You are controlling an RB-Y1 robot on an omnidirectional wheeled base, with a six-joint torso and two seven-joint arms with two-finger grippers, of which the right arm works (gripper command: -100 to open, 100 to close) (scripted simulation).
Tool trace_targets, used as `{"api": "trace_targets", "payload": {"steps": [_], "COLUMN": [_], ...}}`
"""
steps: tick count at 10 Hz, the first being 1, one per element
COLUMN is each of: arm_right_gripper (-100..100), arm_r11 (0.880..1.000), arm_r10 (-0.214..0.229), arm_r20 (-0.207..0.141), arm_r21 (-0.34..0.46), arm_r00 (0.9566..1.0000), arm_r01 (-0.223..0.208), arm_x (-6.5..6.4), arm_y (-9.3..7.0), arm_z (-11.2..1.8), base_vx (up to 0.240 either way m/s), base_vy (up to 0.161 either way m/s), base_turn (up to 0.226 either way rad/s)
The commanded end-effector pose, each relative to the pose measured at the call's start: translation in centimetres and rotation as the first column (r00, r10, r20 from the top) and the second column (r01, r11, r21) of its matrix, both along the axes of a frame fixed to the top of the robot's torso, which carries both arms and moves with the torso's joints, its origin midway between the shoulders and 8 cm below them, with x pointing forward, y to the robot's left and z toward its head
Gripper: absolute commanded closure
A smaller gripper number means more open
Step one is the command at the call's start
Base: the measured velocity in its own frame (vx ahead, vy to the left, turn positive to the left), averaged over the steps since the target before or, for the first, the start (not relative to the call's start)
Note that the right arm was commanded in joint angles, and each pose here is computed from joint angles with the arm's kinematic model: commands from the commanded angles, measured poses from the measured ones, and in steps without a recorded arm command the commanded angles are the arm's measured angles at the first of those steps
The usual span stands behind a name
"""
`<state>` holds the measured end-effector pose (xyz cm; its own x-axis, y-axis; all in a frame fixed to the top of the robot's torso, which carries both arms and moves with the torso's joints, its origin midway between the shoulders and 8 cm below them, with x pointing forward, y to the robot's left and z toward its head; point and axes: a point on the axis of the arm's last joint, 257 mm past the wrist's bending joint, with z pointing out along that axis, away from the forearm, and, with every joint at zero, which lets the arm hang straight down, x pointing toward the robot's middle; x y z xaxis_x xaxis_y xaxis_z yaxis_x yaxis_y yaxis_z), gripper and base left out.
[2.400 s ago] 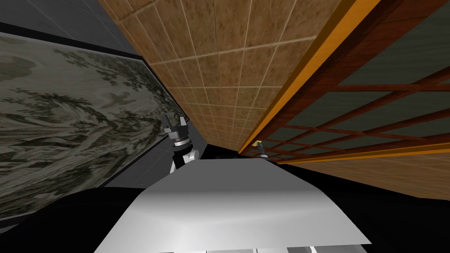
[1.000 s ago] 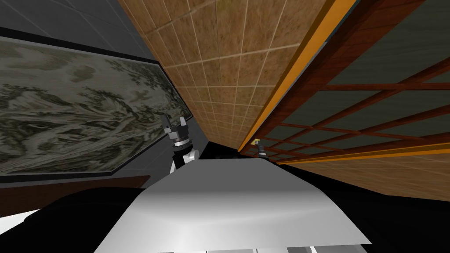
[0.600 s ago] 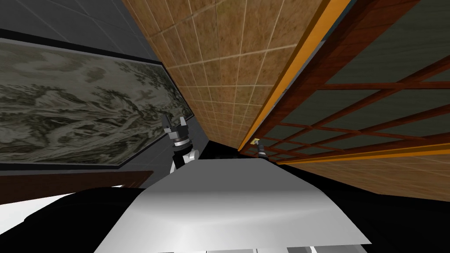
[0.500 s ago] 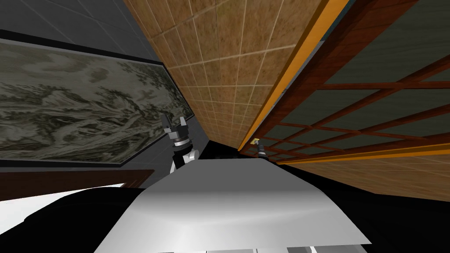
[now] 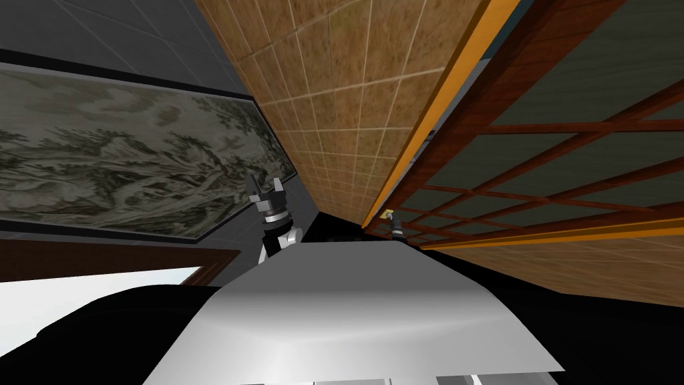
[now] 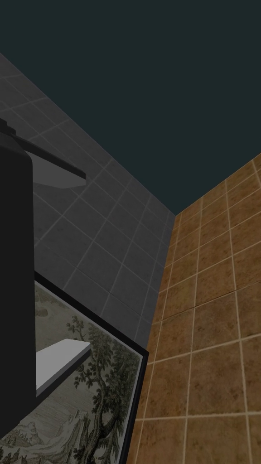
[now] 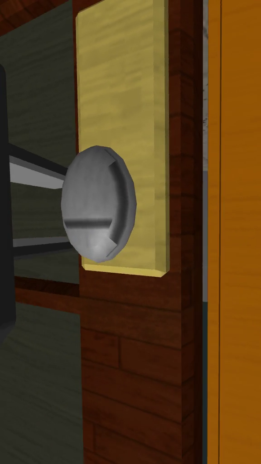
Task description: Pull the door open
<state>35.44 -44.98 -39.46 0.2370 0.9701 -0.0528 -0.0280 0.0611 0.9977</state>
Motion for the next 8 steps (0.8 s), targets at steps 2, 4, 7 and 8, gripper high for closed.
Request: {"api": "trace_targets", "payload": {"steps": [2,4,7,8], "arm_right_gripper": [100,-100,-100,-100], "arm_r11": [0.996,0.994,0.979,0.972], "arm_r10": [0.004,-0.006,-0.01,-0.012], "arm_r20": [0.028,0.024,0.045,0.053], "arm_r21": [0.084,0.111,0.202,0.234], "arm_r00": [0.9996,0.9997,0.9989,0.9985], "arm_r01": [-0.006,0.003,0.0,-0.001], "arm_x": [0.59,0.28,0.56,0.67], "arm_y": [0.44,0.27,0.68,0.85], "arm_z": [0.15,-0.17,-0.24,-0.26], "base_vx": [-0.045,-0.032,-0.033,-0.053], "base_vy": [-0.015,-0.011,0.001,-0.001], "base_turn": [0.033,0.006,0.014,0.013]}}
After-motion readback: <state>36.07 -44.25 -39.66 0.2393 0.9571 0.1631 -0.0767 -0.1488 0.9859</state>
